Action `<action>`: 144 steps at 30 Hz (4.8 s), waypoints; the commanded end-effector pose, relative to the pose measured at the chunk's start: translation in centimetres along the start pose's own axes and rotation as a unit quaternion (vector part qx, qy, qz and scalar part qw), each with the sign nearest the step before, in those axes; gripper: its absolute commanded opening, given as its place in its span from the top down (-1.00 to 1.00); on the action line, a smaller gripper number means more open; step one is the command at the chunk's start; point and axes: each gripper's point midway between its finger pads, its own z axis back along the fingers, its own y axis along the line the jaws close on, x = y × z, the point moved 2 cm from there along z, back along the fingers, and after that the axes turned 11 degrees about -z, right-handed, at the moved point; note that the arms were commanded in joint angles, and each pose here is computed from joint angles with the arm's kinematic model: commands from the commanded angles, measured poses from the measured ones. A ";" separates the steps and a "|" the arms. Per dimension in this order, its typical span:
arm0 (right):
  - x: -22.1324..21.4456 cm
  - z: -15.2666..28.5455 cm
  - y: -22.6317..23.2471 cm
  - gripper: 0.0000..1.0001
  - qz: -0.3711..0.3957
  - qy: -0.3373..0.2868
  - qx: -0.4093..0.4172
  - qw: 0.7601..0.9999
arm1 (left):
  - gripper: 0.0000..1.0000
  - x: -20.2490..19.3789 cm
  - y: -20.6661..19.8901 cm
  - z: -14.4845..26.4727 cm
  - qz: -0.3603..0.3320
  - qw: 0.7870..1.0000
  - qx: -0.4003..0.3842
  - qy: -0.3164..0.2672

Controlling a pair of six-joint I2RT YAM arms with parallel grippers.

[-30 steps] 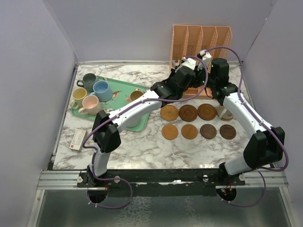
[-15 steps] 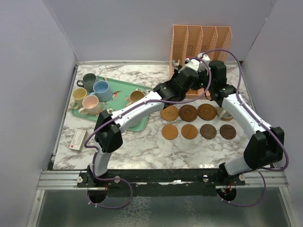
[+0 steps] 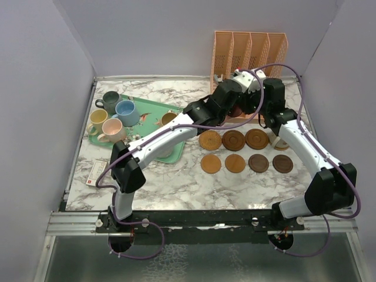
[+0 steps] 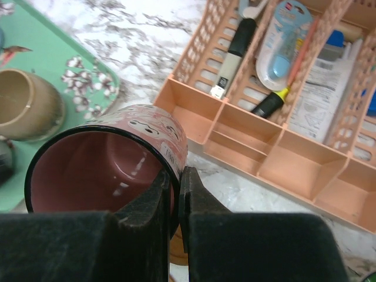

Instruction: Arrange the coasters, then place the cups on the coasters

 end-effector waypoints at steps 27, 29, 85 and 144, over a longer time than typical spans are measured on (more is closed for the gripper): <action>-3.1 15.6 -7.6 0.98 0.046 0.096 -0.138 0.985 | -0.47 -3.2 3.6 7.8 -0.112 0.982 -0.148 -0.035; -3.8 16.8 -8.3 0.98 0.039 0.107 -0.156 0.981 | -0.50 -3.4 3.5 7.9 -0.115 0.981 -0.150 -0.035; -12.4 17.4 -20.2 0.98 0.006 0.199 -0.163 0.966 | -0.89 -5.7 2.3 9.9 -0.114 0.968 -0.217 -0.049; -14.3 17.9 -21.2 0.98 -0.051 0.206 -0.160 0.964 | -0.89 -6.1 1.3 10.1 -0.116 0.961 -0.248 -0.049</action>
